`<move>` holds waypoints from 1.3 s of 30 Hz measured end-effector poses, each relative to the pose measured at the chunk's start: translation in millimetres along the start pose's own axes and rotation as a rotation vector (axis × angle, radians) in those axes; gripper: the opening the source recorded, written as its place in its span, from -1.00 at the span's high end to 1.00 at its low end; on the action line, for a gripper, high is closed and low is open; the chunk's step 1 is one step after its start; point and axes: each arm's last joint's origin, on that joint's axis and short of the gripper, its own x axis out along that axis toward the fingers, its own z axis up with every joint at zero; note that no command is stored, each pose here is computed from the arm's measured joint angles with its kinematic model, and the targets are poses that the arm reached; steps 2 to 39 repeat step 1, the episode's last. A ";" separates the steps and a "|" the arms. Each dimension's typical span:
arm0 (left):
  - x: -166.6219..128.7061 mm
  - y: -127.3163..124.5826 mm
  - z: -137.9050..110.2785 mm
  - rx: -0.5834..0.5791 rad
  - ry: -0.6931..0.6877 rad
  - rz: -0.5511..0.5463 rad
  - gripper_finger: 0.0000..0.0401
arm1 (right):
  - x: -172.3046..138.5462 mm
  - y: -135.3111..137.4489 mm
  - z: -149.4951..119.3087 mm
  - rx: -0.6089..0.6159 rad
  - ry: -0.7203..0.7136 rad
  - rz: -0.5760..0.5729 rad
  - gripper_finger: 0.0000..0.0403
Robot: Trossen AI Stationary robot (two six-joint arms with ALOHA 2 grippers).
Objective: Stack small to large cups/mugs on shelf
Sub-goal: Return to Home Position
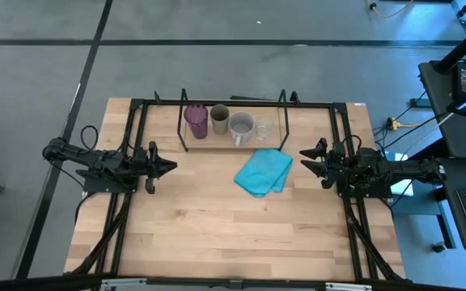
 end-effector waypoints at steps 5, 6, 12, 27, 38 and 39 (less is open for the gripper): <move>0.0 0.0 0.0 0.000 0.000 0.000 0.84 | 0.0 0.0 0.0 0.000 0.000 0.000 0.00; 0.0 0.0 0.0 0.000 0.000 0.000 0.84 | 0.0 0.0 0.0 0.000 0.000 0.000 0.00; 0.0 0.0 0.0 0.000 0.000 0.000 0.84 | 0.0 0.0 0.0 0.000 0.000 0.000 0.00; 0.0 0.0 0.0 0.000 0.000 0.000 0.84 | 0.0 0.0 0.0 0.000 0.000 0.000 0.00; 0.0 0.0 0.0 0.000 0.000 0.000 0.84 | 0.0 0.0 0.0 0.000 0.000 0.000 0.00; 0.0 0.0 0.0 0.000 0.000 0.000 0.84 | 0.0 0.0 0.0 0.000 0.000 0.000 0.00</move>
